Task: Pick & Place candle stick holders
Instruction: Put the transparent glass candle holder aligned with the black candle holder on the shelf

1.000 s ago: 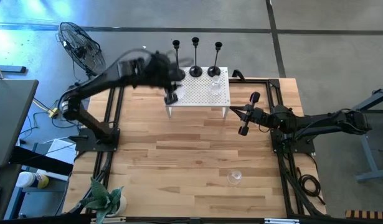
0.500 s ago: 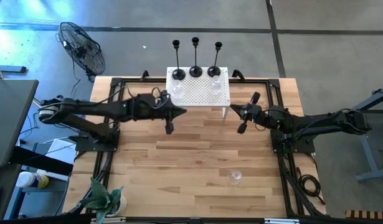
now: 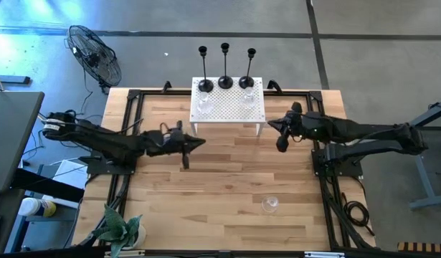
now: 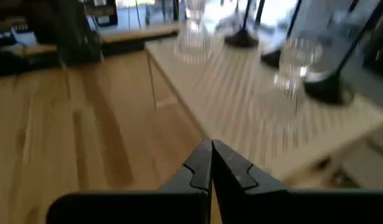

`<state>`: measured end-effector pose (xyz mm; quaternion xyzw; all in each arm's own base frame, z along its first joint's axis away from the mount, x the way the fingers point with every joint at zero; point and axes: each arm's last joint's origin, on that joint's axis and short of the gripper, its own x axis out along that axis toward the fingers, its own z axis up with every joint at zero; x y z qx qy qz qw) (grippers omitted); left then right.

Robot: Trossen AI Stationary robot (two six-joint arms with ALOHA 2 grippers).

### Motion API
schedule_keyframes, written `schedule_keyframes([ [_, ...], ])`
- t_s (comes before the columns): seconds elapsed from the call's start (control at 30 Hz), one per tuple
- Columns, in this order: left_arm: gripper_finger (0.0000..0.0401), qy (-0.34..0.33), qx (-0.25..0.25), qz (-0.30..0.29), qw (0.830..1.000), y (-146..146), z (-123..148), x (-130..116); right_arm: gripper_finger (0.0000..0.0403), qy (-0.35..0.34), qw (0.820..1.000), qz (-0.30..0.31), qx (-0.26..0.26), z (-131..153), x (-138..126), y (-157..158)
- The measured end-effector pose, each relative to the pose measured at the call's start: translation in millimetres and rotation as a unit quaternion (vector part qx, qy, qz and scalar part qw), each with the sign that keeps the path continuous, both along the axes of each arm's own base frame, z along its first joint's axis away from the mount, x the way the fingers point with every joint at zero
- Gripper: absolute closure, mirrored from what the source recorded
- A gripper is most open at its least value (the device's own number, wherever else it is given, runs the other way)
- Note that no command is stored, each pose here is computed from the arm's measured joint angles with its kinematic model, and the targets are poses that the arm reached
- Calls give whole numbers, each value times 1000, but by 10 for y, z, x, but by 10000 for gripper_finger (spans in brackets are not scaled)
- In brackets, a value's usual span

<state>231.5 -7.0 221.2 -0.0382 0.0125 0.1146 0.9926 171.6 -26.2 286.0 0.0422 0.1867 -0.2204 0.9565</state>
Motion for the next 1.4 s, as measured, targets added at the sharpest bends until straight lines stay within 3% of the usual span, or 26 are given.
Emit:
schedule_keyframes([
  [0.17,401,-36,0,38,999,43,-236,-301,403,108,990,-18,91,40,-35,138],
  [0.3,401,-57,-1,48,997,58,-321,-453,403,177,975,-9,136,68,53,343],
  [0.53,401,-53,-1,51,997,62,-351,-496,393,268,942,-34,200,17,251,799],
  [0.73,401,-19,1,51,999,62,-418,-492,329,334,925,-18,183,-65,450,1074],
  [1.0,401,-10,0,54,998,64,-437,-493,227,392,886,13,248,-107,708,1399],
  [1.23,401,-6,1,54,999,63,-444,-493,138,425,874,26,236,-174,849,1818],
  [1.4,401,-6,0,54,999,63,-444,-493,100,458,862,42,213,-351,877,2039],
])
